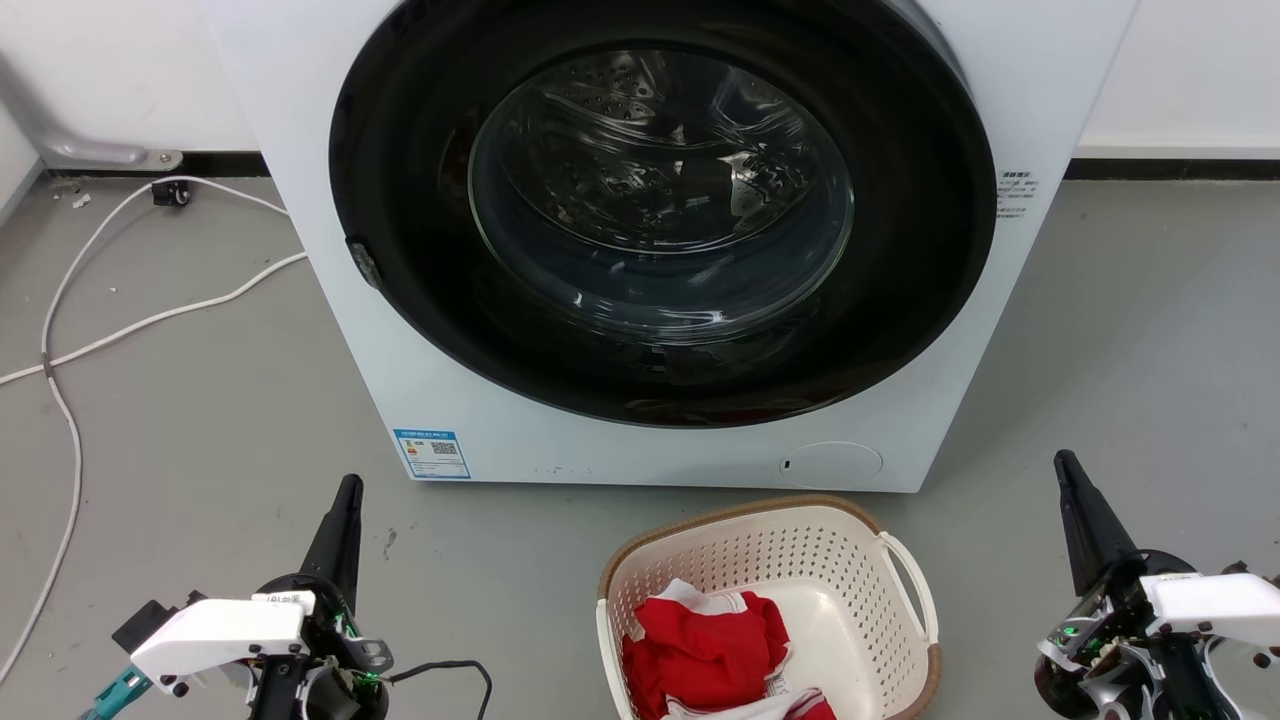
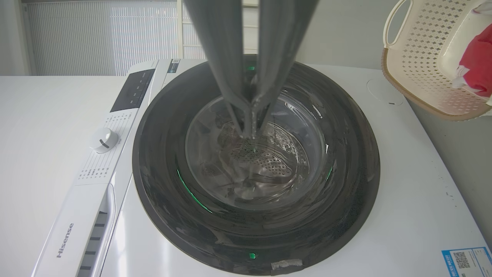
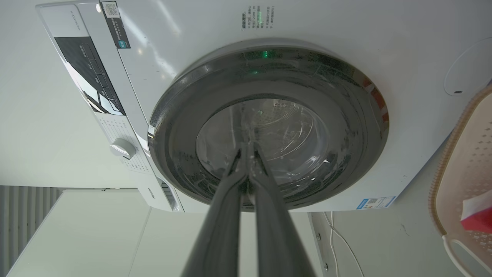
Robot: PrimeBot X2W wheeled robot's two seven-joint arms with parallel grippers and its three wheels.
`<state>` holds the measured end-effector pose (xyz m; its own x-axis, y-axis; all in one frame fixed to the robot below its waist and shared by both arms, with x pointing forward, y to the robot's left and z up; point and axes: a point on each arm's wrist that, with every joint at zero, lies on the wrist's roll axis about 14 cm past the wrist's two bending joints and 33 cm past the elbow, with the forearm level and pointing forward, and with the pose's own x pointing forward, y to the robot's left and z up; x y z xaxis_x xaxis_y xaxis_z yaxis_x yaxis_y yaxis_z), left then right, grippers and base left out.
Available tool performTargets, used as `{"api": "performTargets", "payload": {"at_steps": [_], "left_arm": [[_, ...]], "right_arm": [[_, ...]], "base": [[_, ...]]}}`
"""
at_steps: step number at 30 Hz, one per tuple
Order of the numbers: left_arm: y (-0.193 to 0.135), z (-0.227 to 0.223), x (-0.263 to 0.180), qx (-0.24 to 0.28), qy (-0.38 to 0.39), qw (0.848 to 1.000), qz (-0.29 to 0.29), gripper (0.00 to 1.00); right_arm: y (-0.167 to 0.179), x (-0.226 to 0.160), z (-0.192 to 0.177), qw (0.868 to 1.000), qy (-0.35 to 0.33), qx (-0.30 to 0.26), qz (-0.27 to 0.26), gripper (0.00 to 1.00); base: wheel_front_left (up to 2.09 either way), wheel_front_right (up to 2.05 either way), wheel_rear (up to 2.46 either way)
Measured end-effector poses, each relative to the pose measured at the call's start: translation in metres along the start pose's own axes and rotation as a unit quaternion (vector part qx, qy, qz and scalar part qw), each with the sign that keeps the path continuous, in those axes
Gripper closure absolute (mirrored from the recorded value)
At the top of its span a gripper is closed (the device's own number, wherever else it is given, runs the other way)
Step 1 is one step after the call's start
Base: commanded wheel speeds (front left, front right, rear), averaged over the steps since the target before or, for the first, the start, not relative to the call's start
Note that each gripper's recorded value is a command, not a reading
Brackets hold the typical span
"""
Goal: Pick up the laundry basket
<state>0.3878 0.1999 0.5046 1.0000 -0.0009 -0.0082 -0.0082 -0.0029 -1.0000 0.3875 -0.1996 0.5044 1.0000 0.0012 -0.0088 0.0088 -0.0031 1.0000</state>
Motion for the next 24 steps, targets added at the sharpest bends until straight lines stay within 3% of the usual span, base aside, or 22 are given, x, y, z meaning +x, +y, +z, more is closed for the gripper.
{"api": "performTargets", "payload": {"at_steps": [3, 4, 8, 12, 24], "left_arm": [[0.000, 0.000, 0.000, 0.000, 0.000, 1.000, 0.000, 1.00], [0.002, 0.000, -0.001, 0.000, 0.000, 1.000, 0.003, 0.00], [0.022, -0.002, -0.010, -0.003, -0.001, 0.999, 0.032, 0.00], [0.020, -0.001, -0.010, 0.017, -0.005, 0.999, 0.030, 0.00], [0.010, -0.007, -0.006, 0.142, -0.003, 0.989, 0.031, 0.00]], "right_arm": [[0.000, 0.000, 0.000, 1.000, 0.000, 0.000, 0.000, 1.00], [-0.002, -0.001, 0.000, 1.000, 0.000, 0.000, -0.003, 0.00], [-0.022, -0.010, 0.001, 0.999, -0.004, 0.002, -0.033, 0.00], [-0.023, -0.011, 0.002, 0.999, -0.009, -0.016, -0.035, 0.00], [-0.007, -0.010, -0.003, 0.987, -0.006, -0.160, -0.014, 0.00]], "base": [[0.00, 0.00, 0.00], [0.00, 0.00, 0.00], [0.00, 0.00, 0.00], [0.00, 0.00, 0.00], [0.00, 0.00, 0.00]]}}
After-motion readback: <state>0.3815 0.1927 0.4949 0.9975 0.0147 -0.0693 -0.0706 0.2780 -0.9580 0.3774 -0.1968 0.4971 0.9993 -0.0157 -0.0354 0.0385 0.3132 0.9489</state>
